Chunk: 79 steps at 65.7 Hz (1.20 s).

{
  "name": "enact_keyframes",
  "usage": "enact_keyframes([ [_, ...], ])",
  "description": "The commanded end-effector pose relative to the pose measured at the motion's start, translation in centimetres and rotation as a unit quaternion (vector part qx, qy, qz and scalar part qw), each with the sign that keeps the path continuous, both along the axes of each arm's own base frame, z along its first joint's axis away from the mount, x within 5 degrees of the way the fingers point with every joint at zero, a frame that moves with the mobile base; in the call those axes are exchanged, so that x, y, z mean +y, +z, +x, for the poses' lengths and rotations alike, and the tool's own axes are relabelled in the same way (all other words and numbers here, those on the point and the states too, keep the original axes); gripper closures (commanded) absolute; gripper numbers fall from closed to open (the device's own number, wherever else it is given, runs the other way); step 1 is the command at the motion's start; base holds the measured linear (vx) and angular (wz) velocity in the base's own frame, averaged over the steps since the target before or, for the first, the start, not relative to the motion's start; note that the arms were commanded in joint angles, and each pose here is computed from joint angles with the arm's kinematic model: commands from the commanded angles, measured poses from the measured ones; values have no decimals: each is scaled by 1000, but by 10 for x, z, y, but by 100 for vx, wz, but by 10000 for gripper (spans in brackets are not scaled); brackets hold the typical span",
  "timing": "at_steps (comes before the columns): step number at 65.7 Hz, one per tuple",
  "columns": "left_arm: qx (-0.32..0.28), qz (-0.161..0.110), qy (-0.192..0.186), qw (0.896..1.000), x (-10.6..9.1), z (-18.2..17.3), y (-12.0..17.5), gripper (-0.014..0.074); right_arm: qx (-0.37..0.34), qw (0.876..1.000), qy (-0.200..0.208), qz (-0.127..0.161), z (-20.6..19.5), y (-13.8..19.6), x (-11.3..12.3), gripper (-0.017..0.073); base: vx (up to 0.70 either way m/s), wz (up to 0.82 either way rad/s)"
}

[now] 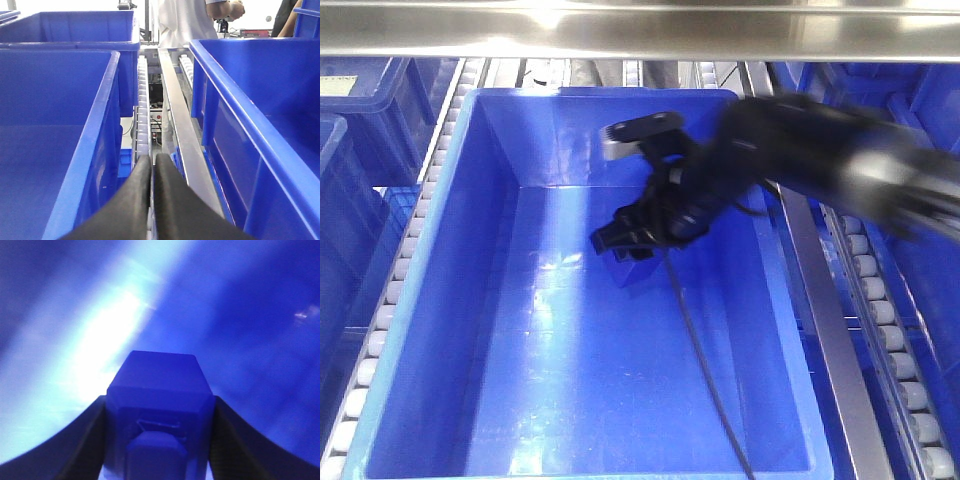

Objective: Pour parts from conveyor to right shelf
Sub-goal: 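Move the right gripper over the empty bin and lower the block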

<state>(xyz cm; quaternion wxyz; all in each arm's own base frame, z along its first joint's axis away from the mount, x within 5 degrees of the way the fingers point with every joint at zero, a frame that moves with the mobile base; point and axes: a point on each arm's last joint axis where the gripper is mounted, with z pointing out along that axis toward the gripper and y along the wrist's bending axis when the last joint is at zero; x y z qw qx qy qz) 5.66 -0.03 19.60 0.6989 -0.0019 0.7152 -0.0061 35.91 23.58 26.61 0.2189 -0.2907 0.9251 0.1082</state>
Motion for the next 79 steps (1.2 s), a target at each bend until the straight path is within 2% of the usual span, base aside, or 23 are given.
enact_keyframes([
  [1,-54,-7,-4,998,0,-2,14,600,-22,1000,2,-9,5,22,14,545,0,0],
  [10,-54,-7,-4,998,0,-2,14,600,22,999,-15,-31,17,8,28,528,0,0],
  [20,-54,-7,-4,998,0,-2,14,600,43,998,-31,-34,26,0,36,447,0,0],
  [37,-54,-7,-4,998,0,-2,14,600,21,999,-46,-12,33,-1,40,110,0,0],
  [45,-54,-7,-4,998,0,-2,14,600,-1,999,-47,4,35,6,41,5,0,0],
  [57,-54,-7,-4,998,0,-2,14,600,-28,998,-51,6,35,17,38,-8,0,0],
  [79,-54,-7,-4,998,0,-2,14,600,-70,996,-52,16,31,37,31,44,0,0],
])
